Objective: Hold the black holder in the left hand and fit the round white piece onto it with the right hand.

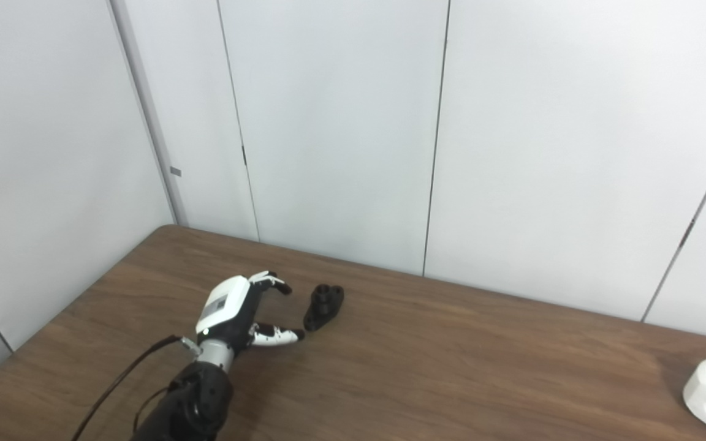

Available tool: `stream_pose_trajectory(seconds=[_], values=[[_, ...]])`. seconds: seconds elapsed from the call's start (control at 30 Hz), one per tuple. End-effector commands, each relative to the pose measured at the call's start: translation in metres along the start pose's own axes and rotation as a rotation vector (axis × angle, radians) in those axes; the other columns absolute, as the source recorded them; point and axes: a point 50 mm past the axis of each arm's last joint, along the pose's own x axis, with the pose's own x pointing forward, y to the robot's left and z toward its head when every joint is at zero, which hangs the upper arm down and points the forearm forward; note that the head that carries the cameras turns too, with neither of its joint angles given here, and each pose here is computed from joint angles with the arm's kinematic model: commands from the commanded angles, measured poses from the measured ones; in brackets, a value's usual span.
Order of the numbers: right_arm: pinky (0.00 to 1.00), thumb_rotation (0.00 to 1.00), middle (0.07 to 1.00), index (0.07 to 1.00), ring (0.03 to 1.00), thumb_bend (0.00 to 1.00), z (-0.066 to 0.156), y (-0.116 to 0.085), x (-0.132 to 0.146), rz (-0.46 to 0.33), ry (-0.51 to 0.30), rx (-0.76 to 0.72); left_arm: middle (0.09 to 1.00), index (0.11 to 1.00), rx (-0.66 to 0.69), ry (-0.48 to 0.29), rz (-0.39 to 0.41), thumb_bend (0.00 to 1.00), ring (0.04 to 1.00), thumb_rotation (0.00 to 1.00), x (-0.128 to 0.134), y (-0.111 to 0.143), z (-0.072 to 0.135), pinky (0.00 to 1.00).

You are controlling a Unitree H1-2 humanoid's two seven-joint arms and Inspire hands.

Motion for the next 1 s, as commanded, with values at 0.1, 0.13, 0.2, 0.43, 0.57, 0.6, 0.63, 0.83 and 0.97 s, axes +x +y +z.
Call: stream_pose_trajectory(seconds=[0.1, 0.13, 0.2, 0.43, 0.57, 0.6, 0.63, 0.83, 0.97], values=[[0.66, 0.74, 0.84, 0.837, 0.822, 0.3, 0.009, -0.001, 0.001, -0.011, -0.041, 0.0, 0.96, 0.879, 0.0, 0.022, 0.037, 0.97, 0.949, 0.3, 0.018, 0.006, 0.024, 1.0], [0.66, 0.74, 0.84, 0.838, 0.822, 0.3, 0.009, -0.001, 0.001, -0.011, -0.041, 0.001, 0.972, 0.895, 0.0, 0.031, 0.035, 0.99, 0.956, 0.34, 0.019, 0.004, 0.026, 0.98], [0.66, 0.74, 0.839, 0.837, 0.821, 0.31, 0.009, -0.001, 0.001, -0.014, -0.039, 0.003, 0.985, 0.912, -0.024, 0.061, 0.033, 1.0, 0.966, 0.37, 0.022, -0.003, 0.03, 0.98], [0.68, 0.73, 0.839, 0.835, 0.826, 0.32, 0.009, 0.0, 0.003, -0.016, -0.043, 0.011, 1.0, 0.933, -0.074, 0.146, 0.053, 1.0, 0.986, 0.38, 0.035, -0.032, 0.043, 1.0], [0.67, 0.71, 0.839, 0.835, 0.825, 0.29, 0.01, 0.001, 0.002, -0.014, -0.046, 0.014, 1.0, 0.912, -0.099, 0.195, 0.075, 1.0, 0.998, 0.36, 0.04, -0.05, 0.049, 1.0], [0.67, 0.71, 0.839, 0.834, 0.824, 0.29, 0.011, 0.001, 0.002, -0.014, -0.045, 0.019, 1.0, 0.909, -0.102, 0.209, 0.081, 1.0, 0.999, 0.35, 0.041, -0.057, 0.05, 1.0], [0.68, 0.7, 0.838, 0.833, 0.825, 0.29, 0.011, 0.001, 0.001, -0.015, -0.044, 0.021, 0.992, 0.893, -0.105, 0.22, 0.086, 0.98, 0.983, 0.32, 0.041, -0.063, 0.051, 0.97], [0.66, 0.7, 0.831, 0.825, 0.814, 0.31, 0.013, 0.002, -0.003, -0.024, -0.046, 0.024, 0.979, 0.859, -0.151, 0.265, 0.095, 0.93, 0.97, 0.25, 0.04, -0.08, 0.051, 0.98], [0.65, 0.7, 0.817, 0.814, 0.796, 0.33, 0.012, 0.002, -0.003, -0.024, -0.043, 0.02, 0.969, 0.822, -0.165, 0.291, 0.114, 0.94, 0.969, 0.24, 0.039, -0.085, 0.051, 0.94]])
